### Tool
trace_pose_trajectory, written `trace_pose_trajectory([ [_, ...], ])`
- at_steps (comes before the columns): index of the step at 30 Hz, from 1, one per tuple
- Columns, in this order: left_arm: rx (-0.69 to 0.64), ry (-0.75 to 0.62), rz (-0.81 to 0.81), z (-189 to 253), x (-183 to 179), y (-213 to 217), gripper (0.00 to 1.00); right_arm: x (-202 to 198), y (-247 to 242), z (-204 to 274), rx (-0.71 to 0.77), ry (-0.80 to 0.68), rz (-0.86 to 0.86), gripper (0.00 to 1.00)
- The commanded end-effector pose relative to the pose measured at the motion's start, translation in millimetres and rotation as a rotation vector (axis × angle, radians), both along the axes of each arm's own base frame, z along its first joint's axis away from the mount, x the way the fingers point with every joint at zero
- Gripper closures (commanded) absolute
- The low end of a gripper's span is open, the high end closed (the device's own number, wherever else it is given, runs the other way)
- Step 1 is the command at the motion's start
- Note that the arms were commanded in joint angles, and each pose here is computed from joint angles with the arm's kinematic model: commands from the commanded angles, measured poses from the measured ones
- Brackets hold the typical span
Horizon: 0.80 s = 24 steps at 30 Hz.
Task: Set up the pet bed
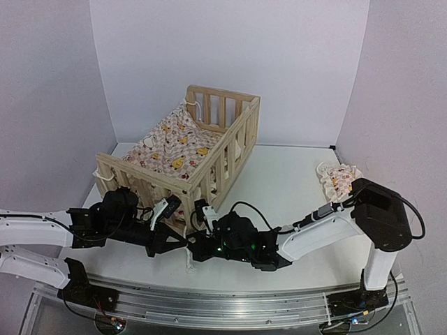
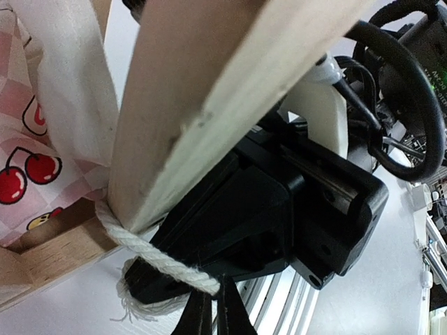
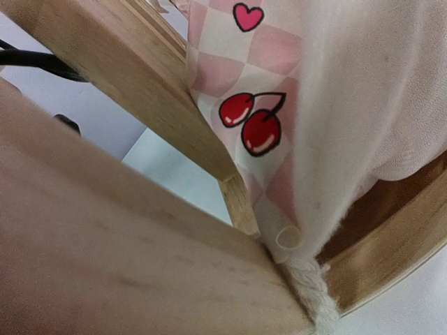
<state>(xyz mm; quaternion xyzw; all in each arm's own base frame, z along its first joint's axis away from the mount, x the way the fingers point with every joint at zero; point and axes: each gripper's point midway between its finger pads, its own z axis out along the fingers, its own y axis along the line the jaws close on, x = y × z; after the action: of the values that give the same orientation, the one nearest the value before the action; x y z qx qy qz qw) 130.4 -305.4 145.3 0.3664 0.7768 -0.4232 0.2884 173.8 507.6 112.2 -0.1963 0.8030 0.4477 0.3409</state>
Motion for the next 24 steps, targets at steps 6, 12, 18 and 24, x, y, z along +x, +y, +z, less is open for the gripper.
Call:
trace_pose_trajectory([
  [6,0.002,-0.176,-0.203,24.1,-12.1,-8.3,0.59,22.0,2.8,1.9,0.106,-0.004,-0.057,1.00],
  [12,0.025,-0.540,-0.330,55.7,-21.5,15.8,0.54,23.5,1.2,-2.6,0.100,0.003,-0.064,1.00],
  [18,0.204,-0.851,-0.252,33.4,6.5,46.4,0.60,23.5,0.7,-4.2,0.098,0.009,-0.059,1.00],
  [24,0.315,-0.863,-0.304,-13.3,14.7,46.5,0.51,22.7,2.4,-2.7,0.102,0.011,-0.046,1.00],
])
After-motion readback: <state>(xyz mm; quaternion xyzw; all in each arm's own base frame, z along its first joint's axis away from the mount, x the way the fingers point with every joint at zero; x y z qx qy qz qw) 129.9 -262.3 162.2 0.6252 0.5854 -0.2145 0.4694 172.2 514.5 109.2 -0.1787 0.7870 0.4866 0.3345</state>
